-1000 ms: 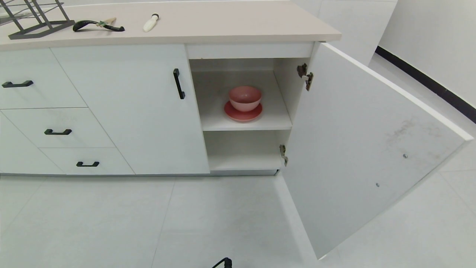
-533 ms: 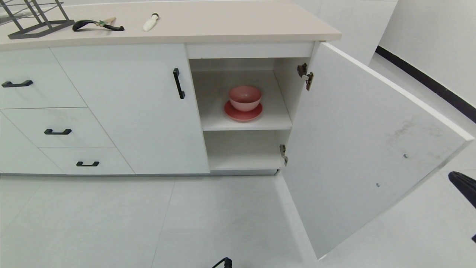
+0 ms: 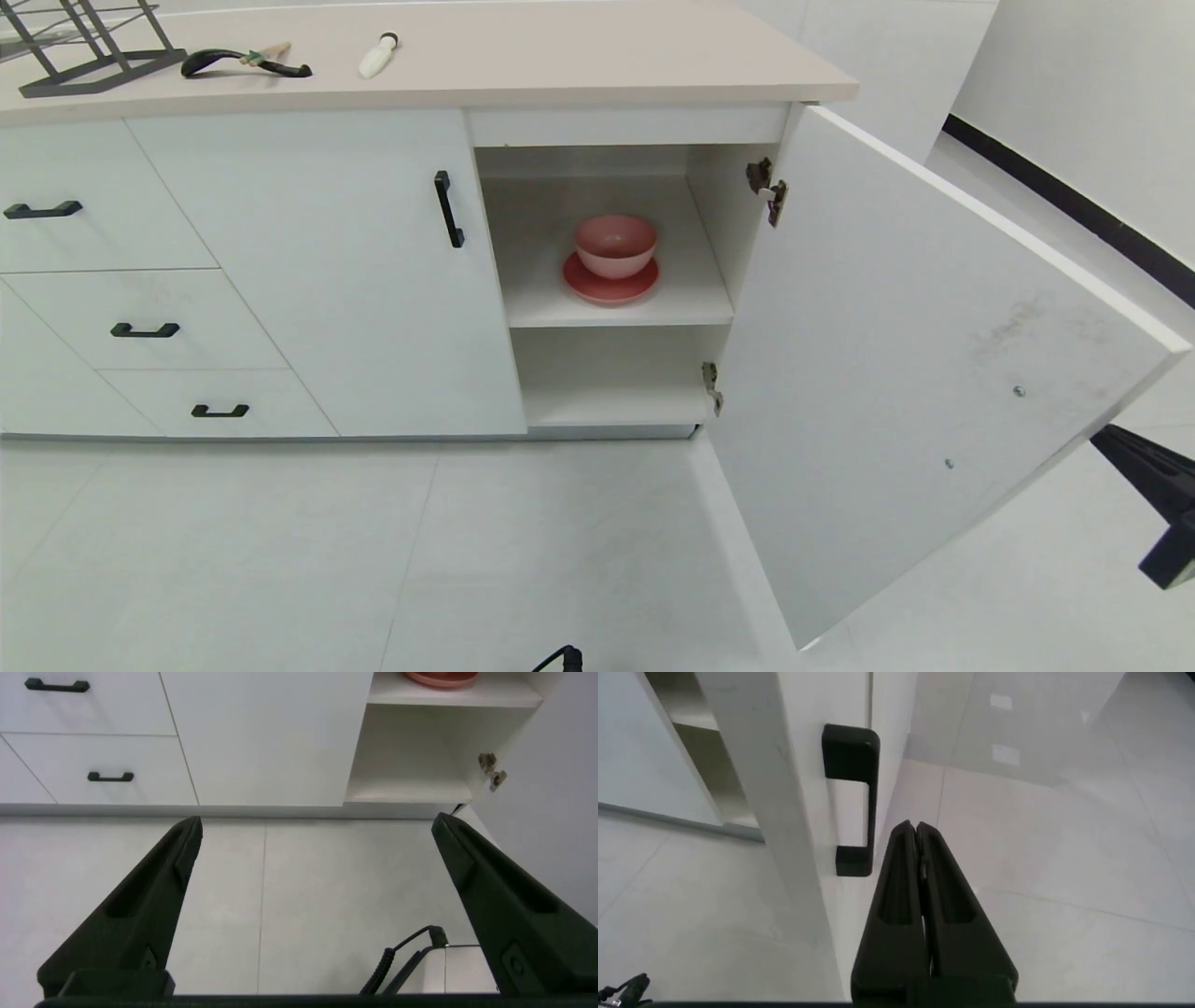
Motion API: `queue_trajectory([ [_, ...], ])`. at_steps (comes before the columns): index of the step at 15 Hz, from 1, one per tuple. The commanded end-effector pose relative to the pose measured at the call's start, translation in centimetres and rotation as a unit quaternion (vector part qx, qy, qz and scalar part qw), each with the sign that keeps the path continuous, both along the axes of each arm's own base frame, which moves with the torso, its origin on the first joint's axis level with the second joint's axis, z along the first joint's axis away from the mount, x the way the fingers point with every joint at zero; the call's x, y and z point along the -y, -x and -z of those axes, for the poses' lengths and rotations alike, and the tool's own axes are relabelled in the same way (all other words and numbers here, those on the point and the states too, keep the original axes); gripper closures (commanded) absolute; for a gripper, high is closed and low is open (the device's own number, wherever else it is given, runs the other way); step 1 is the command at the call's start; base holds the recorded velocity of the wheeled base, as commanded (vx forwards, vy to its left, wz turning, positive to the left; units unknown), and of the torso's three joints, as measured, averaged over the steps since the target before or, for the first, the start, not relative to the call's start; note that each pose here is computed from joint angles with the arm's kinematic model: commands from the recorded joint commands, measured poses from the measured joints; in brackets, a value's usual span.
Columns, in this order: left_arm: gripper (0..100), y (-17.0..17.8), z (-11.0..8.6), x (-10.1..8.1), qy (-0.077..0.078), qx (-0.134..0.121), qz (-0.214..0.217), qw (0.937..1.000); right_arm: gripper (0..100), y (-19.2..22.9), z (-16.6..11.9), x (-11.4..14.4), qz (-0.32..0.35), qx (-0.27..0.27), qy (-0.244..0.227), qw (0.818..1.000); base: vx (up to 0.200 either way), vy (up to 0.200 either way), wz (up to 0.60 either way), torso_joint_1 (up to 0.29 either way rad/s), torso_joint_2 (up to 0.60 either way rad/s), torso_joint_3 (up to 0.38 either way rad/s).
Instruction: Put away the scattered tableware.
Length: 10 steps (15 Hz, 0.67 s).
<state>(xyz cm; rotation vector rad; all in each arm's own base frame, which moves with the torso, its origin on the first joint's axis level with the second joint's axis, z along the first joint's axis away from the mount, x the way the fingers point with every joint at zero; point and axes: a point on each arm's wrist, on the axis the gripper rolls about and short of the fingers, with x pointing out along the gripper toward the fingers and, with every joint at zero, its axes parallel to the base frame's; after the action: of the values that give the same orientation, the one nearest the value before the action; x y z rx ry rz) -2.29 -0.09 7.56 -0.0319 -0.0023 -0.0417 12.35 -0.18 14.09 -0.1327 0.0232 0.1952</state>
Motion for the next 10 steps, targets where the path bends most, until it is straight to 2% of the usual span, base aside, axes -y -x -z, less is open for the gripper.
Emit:
queue_trajectory([
  [1, 0, 0.0, 0.0, 0.0, 0.0, -0.001, 0.0, 1.0, 100, -0.9, 0.6, 0.0, -0.01, -0.02, 0.003, 1.0, 0.0, 0.0, 0.0, 0.0, 0.0, 0.0],
  [6, 0, 0.0, 0.0, 0.0, 0.0, -0.001, 0.0, 1.0, 100, -4.4, 1.0, 0.2, -0.014, -0.034, 0.003, 0.999, 0.0, 0.0, 0.0, 0.0, 0.0, 0.0],
  [10, 0, 0.0, 0.0, 0.0, 0.001, -0.001, 0.0, 1.0, 100, -5.8, 2.0, 0.0, -0.076, -0.054, -0.005, 0.996, 0.0, 0.0, 0.0, 0.0, 0.0, 0.0],
])
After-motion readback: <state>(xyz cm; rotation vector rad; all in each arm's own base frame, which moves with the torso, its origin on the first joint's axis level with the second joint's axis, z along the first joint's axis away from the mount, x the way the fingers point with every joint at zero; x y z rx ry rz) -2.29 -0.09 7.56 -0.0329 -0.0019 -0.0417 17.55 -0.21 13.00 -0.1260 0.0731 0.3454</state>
